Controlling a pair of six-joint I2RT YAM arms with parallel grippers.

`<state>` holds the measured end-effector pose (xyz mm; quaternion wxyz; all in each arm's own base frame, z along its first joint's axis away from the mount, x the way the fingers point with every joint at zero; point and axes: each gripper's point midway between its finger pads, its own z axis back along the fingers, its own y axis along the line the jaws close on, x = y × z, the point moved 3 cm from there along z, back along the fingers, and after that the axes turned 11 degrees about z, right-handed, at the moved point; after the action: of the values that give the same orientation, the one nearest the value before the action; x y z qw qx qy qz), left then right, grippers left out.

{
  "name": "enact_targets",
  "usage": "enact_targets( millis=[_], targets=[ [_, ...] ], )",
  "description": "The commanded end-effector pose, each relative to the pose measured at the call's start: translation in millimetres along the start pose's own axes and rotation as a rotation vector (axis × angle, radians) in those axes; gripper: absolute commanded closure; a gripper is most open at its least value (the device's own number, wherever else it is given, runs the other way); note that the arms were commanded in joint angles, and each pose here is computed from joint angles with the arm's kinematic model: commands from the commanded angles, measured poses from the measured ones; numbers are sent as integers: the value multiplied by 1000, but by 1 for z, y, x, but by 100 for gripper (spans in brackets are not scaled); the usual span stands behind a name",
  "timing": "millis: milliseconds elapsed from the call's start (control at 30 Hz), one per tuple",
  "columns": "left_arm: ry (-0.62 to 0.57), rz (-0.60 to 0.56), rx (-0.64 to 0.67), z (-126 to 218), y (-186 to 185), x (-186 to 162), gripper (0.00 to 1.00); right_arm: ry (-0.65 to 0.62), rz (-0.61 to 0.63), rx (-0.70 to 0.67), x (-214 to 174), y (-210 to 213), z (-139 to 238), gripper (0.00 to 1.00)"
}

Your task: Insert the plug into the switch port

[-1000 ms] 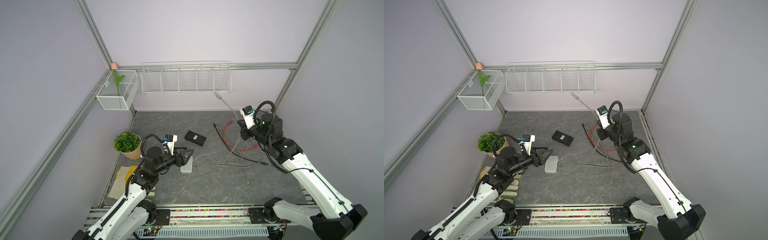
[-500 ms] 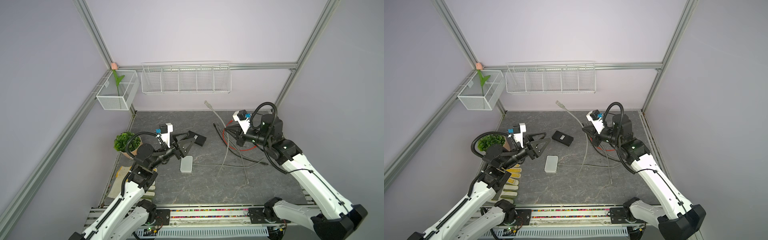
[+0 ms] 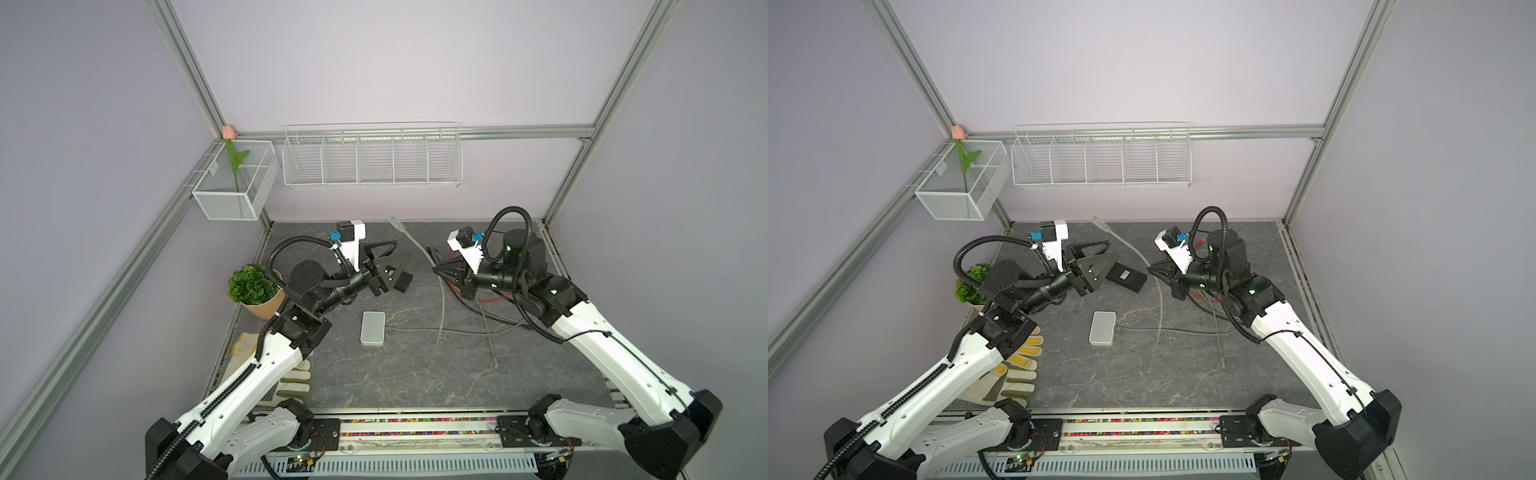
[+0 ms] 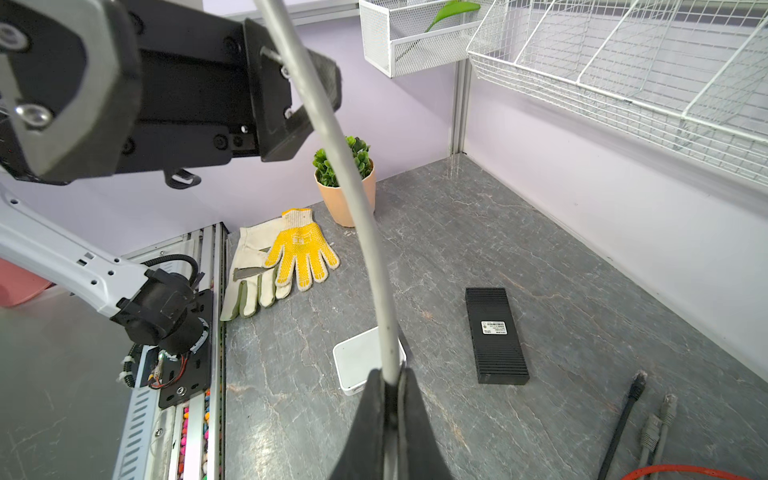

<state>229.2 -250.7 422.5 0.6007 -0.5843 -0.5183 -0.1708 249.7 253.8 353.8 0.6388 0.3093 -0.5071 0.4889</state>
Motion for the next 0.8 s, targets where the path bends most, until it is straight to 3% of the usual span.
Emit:
enact_targets(
  millis=[0,133,200,333,467,533,600,767],
  targets=[
    [-52,-51,5,-7,-9,16,36,-21,19,0,12,1,-3,93],
    [-80,-47,14,-10,-8,21,41,-1,23,4,8,4,-9,93],
    [-91,-48,22,-11,-8,23,51,9,26,0,7,5,-10,93],
    [-106,-59,76,-13,-1,28,100,20,30,-19,6,4,-11,93],
    [-130,-79,71,-14,-2,32,100,45,31,-66,6,-3,-10,90],
    [-123,-94,35,-18,-7,34,100,54,40,-79,8,-4,-7,78],
    [-94,-114,-22,-24,-16,35,100,73,58,-78,10,-2,-2,57],
    [21,-168,-177,-36,-45,37,100,60,142,-53,30,9,25,48]
  ],
)
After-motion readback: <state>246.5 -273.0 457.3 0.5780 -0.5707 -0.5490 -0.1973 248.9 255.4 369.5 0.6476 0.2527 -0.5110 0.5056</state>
